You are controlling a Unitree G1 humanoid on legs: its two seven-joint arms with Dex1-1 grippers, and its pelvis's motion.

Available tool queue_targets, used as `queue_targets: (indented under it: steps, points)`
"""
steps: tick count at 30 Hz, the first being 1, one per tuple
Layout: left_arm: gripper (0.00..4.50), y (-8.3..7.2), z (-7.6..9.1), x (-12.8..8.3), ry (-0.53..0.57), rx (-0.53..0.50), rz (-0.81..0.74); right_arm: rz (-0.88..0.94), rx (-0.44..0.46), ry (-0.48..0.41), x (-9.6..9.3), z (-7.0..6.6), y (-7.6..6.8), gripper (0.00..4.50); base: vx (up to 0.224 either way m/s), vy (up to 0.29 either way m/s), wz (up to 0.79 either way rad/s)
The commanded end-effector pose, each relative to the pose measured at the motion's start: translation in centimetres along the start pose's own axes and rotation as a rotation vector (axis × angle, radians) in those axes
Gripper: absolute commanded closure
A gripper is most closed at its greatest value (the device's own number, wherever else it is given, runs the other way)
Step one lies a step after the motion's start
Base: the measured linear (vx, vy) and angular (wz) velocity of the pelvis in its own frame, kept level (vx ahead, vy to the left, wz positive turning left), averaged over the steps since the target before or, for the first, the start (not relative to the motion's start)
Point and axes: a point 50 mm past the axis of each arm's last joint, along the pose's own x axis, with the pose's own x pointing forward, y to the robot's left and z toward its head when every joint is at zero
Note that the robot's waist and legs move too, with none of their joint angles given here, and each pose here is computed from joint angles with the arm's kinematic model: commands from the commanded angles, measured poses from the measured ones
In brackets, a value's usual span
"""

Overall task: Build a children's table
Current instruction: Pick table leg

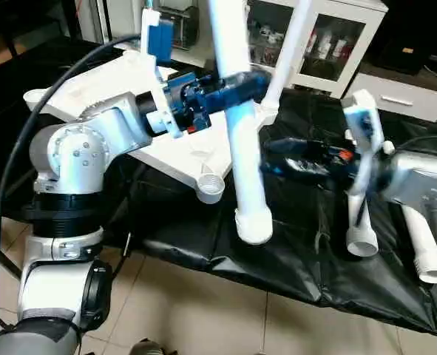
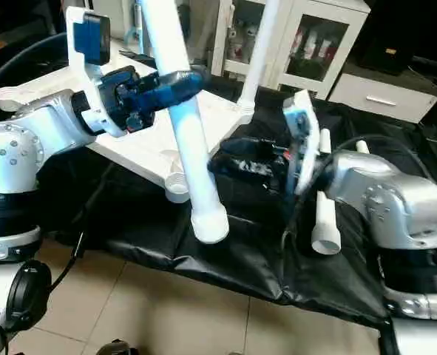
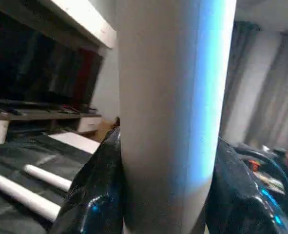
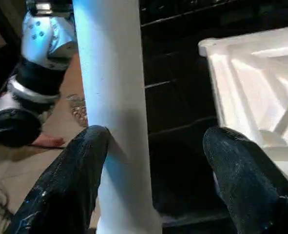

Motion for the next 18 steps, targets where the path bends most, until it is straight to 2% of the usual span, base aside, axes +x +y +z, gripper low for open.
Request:
queue_targets:
  steps: [1,12,18]
  points:
    - [2.76,-0.5,0.4,1.1,0.001,0.023,-0.061,0.032,-0.007,0.029,0.0,-0.1,0.5,1.11,0.000,0.000,0.00]
    - [2.76,-0.7,0.5,0.9,0.003,0.034,-0.085,0.115,-0.003,0.057,1.5,-0.6,1.2,1.11,0.000,0.000,0.00]
    - [2.76,-0.8,0.5,1.0,0.001,0.035,-0.097,0.128,-0.006,0.093,2.0,-1.0,1.0,1.11,0.000,0.000,0.00]
